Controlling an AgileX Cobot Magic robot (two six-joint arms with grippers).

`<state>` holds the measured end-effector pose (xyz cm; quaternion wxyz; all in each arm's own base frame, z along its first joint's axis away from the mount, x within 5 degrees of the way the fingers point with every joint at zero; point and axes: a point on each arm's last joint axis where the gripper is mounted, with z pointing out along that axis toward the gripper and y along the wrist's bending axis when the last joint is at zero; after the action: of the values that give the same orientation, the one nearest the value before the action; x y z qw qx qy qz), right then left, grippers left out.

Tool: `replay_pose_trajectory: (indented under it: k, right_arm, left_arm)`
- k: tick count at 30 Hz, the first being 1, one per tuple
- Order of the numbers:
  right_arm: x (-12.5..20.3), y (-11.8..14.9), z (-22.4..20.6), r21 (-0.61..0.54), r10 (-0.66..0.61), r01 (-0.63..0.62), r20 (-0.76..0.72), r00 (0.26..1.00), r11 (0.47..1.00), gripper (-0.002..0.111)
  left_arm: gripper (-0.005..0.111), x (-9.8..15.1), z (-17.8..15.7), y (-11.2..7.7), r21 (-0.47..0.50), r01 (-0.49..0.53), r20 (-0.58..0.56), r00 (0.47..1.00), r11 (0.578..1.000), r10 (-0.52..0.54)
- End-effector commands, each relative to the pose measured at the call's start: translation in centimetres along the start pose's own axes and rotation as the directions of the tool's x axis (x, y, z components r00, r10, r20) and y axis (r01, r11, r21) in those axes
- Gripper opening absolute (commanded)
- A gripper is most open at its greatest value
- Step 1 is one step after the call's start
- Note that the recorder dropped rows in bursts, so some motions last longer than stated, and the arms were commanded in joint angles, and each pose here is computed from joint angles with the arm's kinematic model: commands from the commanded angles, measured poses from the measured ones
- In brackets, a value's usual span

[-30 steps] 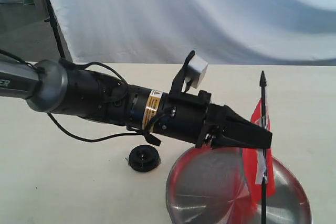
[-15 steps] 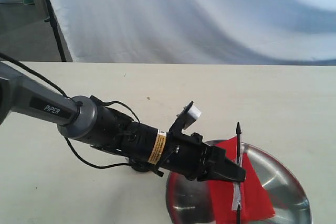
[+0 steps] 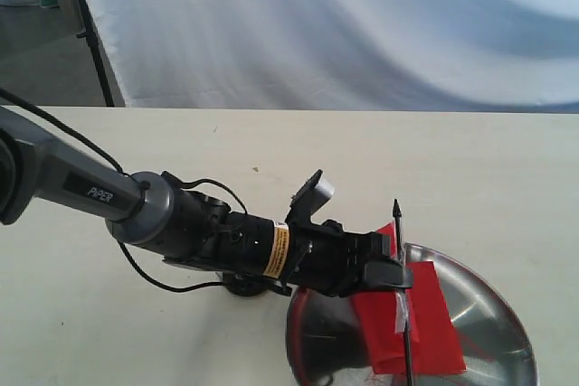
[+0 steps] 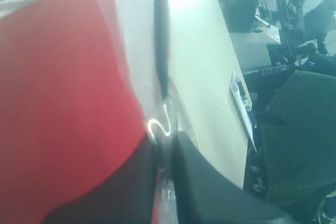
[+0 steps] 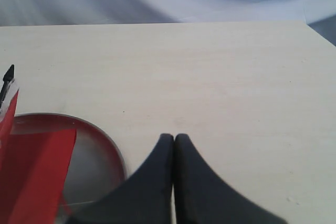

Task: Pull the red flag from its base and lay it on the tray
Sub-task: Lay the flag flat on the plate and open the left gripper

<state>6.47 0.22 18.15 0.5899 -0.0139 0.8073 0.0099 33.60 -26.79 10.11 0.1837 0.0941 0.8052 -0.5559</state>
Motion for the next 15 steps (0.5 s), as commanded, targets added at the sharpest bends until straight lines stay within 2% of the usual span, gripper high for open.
replay_pose_trajectory:
  k: [1, 2, 3, 5, 12, 15]
  right_arm:
    - [0.0, -0.02, -0.04, 0.003, -0.005, 0.005, -0.001, 1.0, 1.0, 0.0]
    - [0.0, -0.02, -0.04, 0.003, -0.005, 0.005, -0.001, 1.0, 1.0, 0.0]
    - [0.0, -0.02, -0.04, 0.003, -0.005, 0.005, -0.001, 1.0, 1.0, 0.0]
    - [0.0, -0.02, -0.04, 0.003, -0.005, 0.005, -0.001, 1.0, 1.0, 0.0]
    - [0.0, -0.02, -0.04, 0.003, -0.005, 0.005, -0.001, 1.0, 1.0, 0.0]
    - [0.0, -0.02, -0.04, 0.003, -0.005, 0.005, -0.001, 1.0, 1.0, 0.0]
  left_arm:
    - [0.036, -0.58, 0.05, -0.08, -0.007, 0.004, 0.037, 0.999, 1.0, -0.003]
    - [0.046, -0.61, 0.05, -0.07, -0.008, 0.007, 0.041, 0.999, 1.0, -0.006]
    - [0.062, -0.63, 0.05, -0.03, -0.013, 0.008, 0.042, 0.999, 1.0, -0.007]
    - [0.071, -0.65, 0.05, 0.11, -0.027, 0.009, 0.045, 0.999, 1.0, -0.008]
    - [0.071, -0.48, -0.01, -0.03, -0.03, -0.023, 0.018, 1.0, 0.999, 0.023]
    - [0.07, -0.55, -0.18, -0.62, -0.016, -0.11, 0.003, 0.994, 0.994, 0.11]
